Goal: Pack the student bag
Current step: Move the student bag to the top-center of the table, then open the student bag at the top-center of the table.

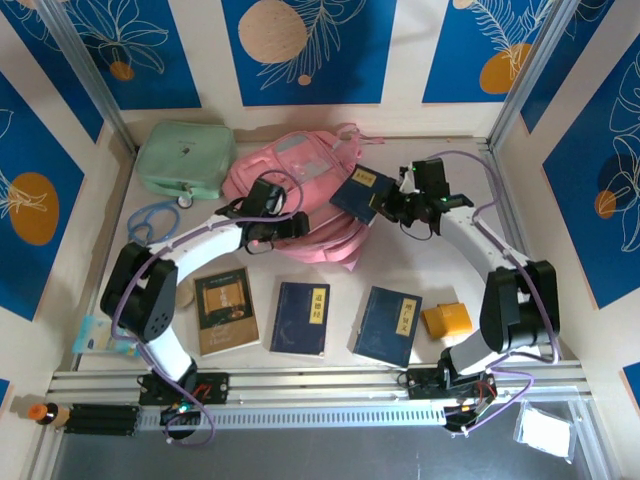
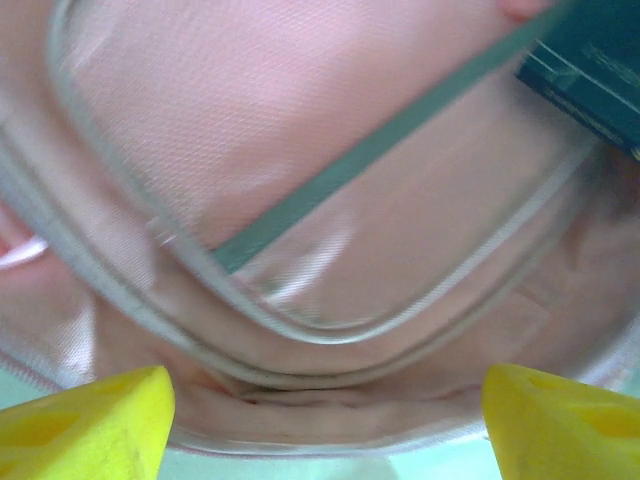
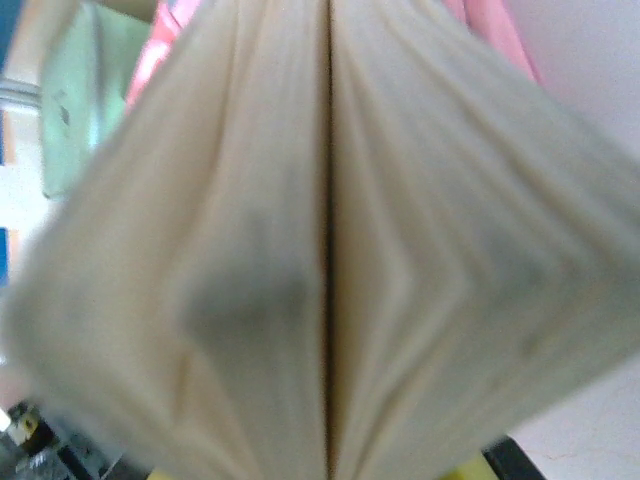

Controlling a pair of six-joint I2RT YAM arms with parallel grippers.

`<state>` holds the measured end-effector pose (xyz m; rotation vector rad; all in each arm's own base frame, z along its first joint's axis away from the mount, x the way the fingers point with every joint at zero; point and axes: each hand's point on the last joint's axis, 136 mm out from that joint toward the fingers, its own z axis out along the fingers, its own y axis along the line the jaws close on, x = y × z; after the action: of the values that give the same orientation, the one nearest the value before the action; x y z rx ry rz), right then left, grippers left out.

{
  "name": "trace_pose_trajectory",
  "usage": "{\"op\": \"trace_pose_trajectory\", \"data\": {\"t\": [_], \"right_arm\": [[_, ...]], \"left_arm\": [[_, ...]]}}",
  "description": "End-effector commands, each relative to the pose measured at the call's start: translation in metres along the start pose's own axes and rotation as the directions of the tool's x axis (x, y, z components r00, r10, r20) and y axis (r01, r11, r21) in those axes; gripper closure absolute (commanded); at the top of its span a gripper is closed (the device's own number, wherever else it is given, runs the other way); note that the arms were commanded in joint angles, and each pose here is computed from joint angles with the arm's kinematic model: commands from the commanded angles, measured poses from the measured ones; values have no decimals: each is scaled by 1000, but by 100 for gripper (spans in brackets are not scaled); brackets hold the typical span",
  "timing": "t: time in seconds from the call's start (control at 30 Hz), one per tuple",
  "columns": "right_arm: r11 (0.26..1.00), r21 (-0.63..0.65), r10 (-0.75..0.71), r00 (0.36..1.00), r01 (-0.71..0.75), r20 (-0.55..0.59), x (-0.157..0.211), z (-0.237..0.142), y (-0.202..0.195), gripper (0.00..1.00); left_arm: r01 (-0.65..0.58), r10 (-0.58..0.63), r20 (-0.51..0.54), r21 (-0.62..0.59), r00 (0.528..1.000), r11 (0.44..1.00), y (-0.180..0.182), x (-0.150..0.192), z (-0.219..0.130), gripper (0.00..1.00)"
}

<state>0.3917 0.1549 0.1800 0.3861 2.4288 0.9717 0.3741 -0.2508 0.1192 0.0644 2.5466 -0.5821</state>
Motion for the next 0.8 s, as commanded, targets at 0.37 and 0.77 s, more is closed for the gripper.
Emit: {"op": "trace_pose_trajectory", "data": {"t": [0.37,0.77], "right_arm": [[1000,-11,-2,984,5,179,-22,-52,-9,100],[999,30,27,970,-36,242,-26,-67,-30,100]], "left_arm": [[-535,531,-106,-5,841,845,-61,-13,33,5],[-609,561,-272,-141,782,780,-38,-17,78,31]]}}
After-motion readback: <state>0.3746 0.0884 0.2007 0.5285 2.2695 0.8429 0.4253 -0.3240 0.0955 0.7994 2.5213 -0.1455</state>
